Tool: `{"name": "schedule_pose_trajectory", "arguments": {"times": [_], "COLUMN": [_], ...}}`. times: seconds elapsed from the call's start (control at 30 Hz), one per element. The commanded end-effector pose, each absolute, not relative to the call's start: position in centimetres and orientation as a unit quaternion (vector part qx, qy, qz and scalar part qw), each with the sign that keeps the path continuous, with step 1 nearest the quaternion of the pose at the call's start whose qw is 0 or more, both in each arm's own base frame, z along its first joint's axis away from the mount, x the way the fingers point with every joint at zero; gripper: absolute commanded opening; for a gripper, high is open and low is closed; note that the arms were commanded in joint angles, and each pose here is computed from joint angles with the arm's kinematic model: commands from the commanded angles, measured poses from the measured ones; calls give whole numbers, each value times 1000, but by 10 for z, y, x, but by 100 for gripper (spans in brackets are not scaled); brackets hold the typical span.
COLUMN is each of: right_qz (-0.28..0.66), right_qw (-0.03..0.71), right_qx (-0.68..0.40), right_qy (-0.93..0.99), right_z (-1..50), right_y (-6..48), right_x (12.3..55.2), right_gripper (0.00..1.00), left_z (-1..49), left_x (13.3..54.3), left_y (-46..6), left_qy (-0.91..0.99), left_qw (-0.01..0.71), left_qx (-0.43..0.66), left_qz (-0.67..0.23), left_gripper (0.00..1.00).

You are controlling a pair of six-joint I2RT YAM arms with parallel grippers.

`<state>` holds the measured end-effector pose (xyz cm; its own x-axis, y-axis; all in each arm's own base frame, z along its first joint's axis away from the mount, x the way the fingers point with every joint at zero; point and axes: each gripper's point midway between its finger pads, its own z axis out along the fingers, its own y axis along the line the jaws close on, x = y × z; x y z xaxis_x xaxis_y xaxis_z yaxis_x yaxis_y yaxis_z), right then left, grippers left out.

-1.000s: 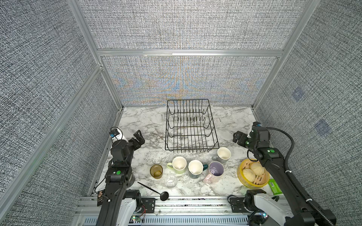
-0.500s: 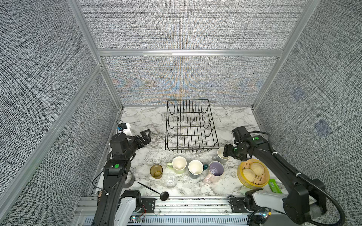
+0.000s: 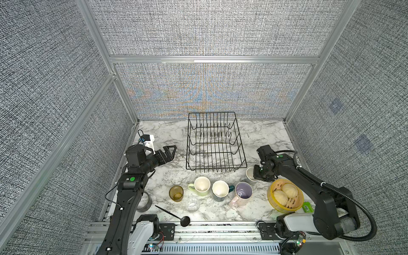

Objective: Load cups into a dish rack
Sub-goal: Pick up the cup from the middle-right of the table.

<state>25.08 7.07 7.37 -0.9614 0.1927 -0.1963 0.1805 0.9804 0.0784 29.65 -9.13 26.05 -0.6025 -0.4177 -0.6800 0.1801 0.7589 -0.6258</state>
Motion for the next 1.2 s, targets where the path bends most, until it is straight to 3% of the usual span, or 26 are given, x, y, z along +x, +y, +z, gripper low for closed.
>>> {"name": "schedule_pose_trajectory", "arguments": {"times": [0.0, 0.23, 0.47, 0.6, 0.77, 0.93, 1.17], "right_qz": [11, -14, -11, 91, 249, 330, 404], "right_qw": [126, 205, 388, 510, 602, 654, 670], "right_qx": [104, 137, 125, 89, -26, -78, -193], "right_qy": [986, 969, 913, 851, 758, 676, 593], "right_z": [82, 124, 204, 260, 313, 339, 357], "right_y": [62, 33, 11, 35, 93, 119, 156], "right_x": [254, 251, 251, 251, 249, 247, 231], "right_gripper": [0, 0, 0, 0, 0, 0, 0], "left_z": [268, 286, 312, 328, 340, 346, 341], "left_x": [295, 289, 275, 260, 252, 238, 225], "left_y": [-99, -121, -174, -210, -242, -274, -312], "left_qy": [822, 807, 790, 770, 754, 728, 729], "left_qw": [440, 433, 377, 340, 304, 251, 135], "left_qx": [-55, -25, 49, 107, 130, 154, 157], "left_qz": [-358, -400, -480, -529, -568, -619, -653], "left_gripper": [99, 99, 99, 99, 99, 99, 99]}}
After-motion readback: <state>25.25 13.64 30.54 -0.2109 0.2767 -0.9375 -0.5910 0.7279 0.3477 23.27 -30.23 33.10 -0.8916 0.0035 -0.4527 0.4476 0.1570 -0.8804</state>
